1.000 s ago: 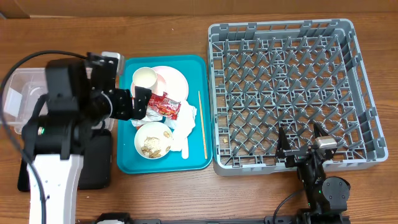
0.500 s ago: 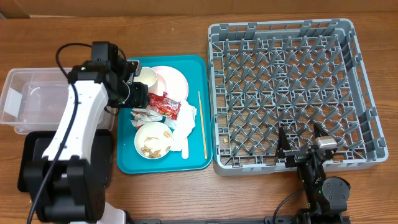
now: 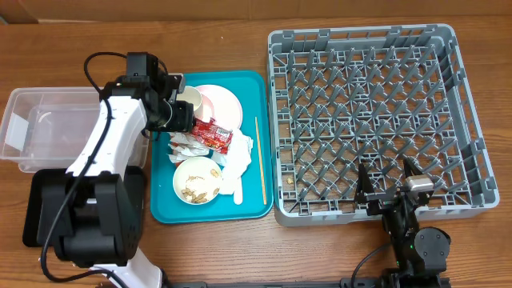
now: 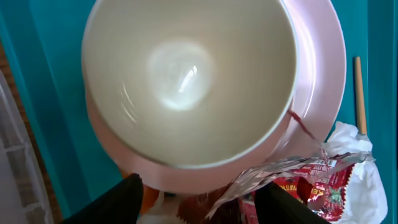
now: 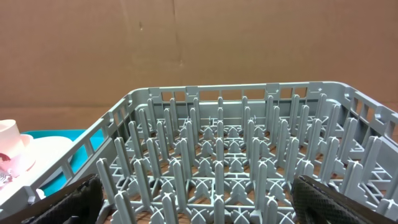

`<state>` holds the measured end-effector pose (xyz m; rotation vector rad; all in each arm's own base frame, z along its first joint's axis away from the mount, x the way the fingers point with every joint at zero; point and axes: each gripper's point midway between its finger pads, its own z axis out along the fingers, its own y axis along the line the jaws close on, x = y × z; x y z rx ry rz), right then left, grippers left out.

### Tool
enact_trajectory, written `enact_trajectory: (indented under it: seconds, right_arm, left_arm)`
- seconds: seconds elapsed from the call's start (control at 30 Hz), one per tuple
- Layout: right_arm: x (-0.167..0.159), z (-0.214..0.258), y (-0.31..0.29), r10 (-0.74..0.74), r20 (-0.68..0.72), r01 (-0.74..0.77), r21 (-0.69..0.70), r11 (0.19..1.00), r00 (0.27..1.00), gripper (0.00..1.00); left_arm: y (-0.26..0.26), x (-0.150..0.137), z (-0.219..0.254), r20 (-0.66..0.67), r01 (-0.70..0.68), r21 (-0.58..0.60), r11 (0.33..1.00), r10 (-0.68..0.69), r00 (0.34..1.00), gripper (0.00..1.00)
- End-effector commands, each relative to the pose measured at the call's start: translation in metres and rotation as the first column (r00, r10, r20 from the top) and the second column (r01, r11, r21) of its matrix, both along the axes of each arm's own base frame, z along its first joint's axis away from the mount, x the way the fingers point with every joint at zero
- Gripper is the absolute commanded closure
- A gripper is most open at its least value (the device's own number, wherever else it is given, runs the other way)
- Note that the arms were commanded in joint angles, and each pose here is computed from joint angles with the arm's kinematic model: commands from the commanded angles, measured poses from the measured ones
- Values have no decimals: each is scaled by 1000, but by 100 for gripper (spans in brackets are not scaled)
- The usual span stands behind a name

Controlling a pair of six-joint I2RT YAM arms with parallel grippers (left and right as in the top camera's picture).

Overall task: Sort waste into correct bins and load items into the dishwasher
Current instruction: 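Reach the left gripper to the red snack wrapper and grasp it, then carry the red wrapper left and drop it into the clear bin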

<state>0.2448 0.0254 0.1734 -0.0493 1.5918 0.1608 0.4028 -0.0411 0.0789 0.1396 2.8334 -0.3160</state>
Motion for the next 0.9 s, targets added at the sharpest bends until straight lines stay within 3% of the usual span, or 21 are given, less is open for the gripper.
enact_trajectory:
  seconds: [0.0, 0.13, 0.33, 0.37, 0.57, 0.87]
  right_arm:
    - [0, -2, -1, -5, 2, 5, 5, 1000, 1000, 0]
    - [0, -2, -1, -5, 2, 5, 5, 1000, 1000, 0]
    - [0, -2, -1, -5, 2, 5, 5, 1000, 1000, 0]
    - [0, -2, -1, -5, 2, 5, 5, 1000, 1000, 0]
    - [0, -2, -1, -5, 2, 5, 5, 1000, 1000, 0]
    - [0, -2, -1, -5, 2, 5, 5, 1000, 1000, 0]
  left_arm:
    - [-12, 1, -5, 4, 58, 12, 998, -58, 998, 42]
    - [-21, 0, -5, 7, 81, 11, 997, -81, 997, 53]
    - [-22, -3, -6, -5, 84, 11, 996, -84, 996, 93]
    - [-23, -4, -5, -8, 84, 8, 996, -84, 996, 96]
    - [-31, -5, 13, -11, 80, -46, 996, -81, 997, 96]
    - [-35, 2, 105, 36, 31, -138, 990, -26, 999, 96]
